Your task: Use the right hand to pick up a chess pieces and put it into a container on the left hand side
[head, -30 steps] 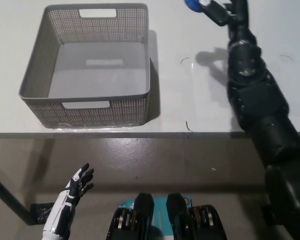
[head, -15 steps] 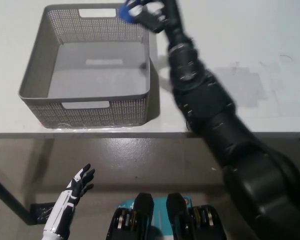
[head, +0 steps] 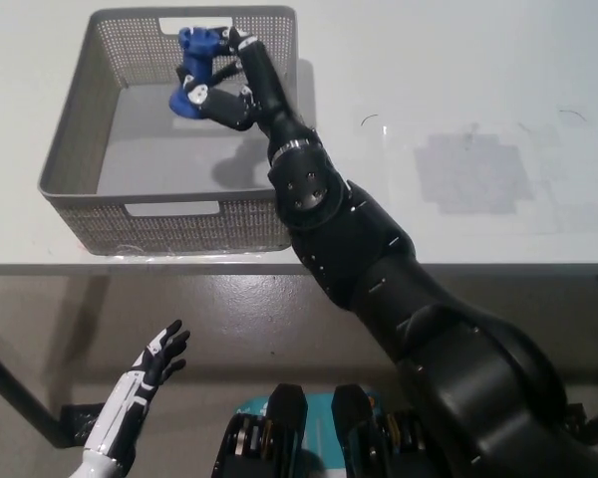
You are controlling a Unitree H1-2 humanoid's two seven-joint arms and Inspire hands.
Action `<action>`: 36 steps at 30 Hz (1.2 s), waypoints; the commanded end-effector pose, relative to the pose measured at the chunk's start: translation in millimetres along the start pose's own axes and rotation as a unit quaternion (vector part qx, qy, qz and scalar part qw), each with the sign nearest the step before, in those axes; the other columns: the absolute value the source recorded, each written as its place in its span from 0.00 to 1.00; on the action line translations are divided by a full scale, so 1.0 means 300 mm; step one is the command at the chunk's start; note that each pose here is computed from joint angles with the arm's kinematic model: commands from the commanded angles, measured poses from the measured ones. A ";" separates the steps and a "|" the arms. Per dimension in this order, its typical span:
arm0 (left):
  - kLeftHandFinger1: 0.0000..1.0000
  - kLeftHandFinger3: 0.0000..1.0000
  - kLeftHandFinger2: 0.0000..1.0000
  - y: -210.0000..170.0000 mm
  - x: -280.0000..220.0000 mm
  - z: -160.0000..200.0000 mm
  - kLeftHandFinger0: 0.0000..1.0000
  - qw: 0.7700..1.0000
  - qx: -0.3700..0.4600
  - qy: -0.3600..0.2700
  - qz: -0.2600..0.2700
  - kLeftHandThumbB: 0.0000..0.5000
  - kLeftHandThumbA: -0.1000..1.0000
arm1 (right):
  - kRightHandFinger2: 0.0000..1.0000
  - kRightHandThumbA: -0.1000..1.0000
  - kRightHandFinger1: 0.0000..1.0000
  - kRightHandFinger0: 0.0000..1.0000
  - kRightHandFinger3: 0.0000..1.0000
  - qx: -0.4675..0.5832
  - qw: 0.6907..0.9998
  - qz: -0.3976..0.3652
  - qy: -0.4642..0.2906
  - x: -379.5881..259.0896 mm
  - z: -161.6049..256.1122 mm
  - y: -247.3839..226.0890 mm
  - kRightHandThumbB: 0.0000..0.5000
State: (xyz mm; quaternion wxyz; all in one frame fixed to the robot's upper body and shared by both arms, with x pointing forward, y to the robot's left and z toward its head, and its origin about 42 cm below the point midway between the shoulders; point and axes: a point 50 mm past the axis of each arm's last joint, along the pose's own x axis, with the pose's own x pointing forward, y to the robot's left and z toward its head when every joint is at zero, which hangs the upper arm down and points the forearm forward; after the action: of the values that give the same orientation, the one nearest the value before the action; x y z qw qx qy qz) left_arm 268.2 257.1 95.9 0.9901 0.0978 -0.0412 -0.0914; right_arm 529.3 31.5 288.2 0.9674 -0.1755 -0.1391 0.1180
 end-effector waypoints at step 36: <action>1.00 1.00 1.00 0.017 0.070 0.062 1.00 0.998 0.023 -0.034 -0.048 0.37 1.00 | 1.00 1.00 1.00 1.00 1.00 -0.006 0.981 -0.044 -0.191 0.004 0.319 -0.536 0.81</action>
State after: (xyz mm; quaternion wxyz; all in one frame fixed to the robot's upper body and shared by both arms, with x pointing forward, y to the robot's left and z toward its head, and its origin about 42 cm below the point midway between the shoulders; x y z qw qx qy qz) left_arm 287.7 253.2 106.8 0.9850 0.1152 -0.0393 -0.1220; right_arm 546.0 -51.7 366.9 0.9373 -0.1969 -0.2539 0.1348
